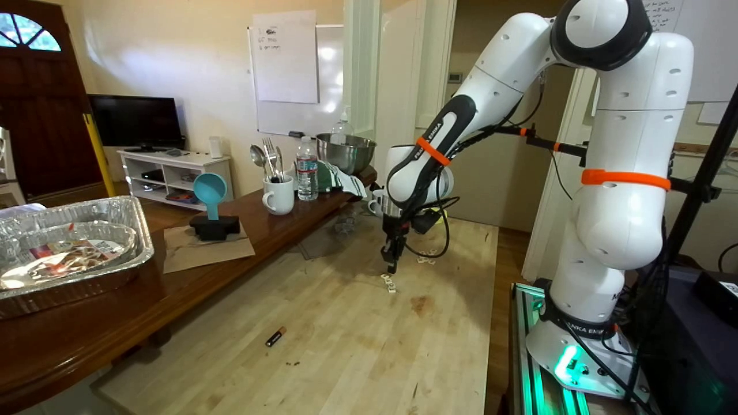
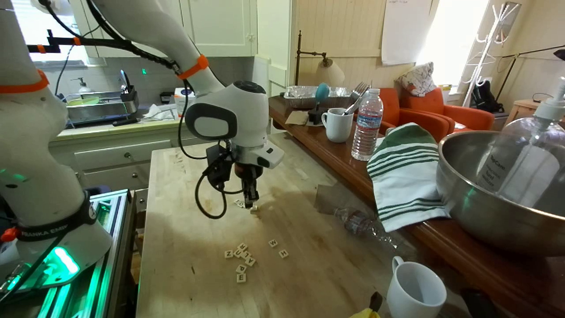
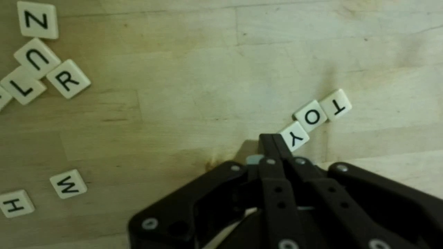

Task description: Create the word 'Toys'.

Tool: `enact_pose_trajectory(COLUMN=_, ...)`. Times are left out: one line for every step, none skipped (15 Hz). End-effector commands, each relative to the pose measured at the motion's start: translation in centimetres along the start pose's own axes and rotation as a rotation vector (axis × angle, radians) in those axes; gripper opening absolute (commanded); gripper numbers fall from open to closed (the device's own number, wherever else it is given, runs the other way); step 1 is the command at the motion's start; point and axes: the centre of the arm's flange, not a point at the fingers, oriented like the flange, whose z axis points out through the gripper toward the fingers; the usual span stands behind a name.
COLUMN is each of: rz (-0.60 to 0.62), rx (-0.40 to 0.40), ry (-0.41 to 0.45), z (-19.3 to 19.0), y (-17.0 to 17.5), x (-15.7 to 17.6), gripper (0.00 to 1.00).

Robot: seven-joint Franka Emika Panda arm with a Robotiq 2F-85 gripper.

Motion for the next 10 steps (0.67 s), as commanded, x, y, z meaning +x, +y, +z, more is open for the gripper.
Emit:
enact_pose_trajectory(rz=-0.197, rx=-0.026, ry=0.019, z=0.9, y=0.2, x=-0.4, gripper=0.0)
enact_pose_trajectory(rz=-0.247, rx=-0.03, ry=0.021, z=1.1, y=0.2, x=-0.3, gripper=0.0)
enact_pose_trajectory(rz=-0.297, rx=-0.036, ry=0.03, z=1.2, y=0.1, x=-0.2, gripper=0.0)
enact_pose_trajectory(rz=-0.347, rx=-0.04, ry=0.039, z=1.4, y=0.2, x=-0.1, gripper=0.0)
enact_pose_trajectory(rz=-0.396, rx=-0.043, ry=0.05, z=1.5, y=0.1, x=0.0, gripper=0.0)
enact_pose_trajectory(rz=-0.446, rx=-0.046, ry=0.059, z=1.6, y=0.1, x=0.1, gripper=0.0)
enact_pose_trajectory(rz=-0.498, rx=-0.051, ry=0.07, z=1.7, y=0.0, x=0.2, gripper=0.0)
enact_pose_trajectory(rz=-0.55, rx=-0.056, ry=0.075, z=1.8, y=-0.1, x=0.3, gripper=0.0)
enact_pose_trajectory(rz=-0.591, rx=-0.059, ry=0.077, z=2.0, y=-0.1, x=0.3, gripper=0.0)
enact_pose_trajectory(rz=-0.626, rx=-0.059, ry=0.072, z=2.2, y=-0.2, x=0.3, gripper=0.0)
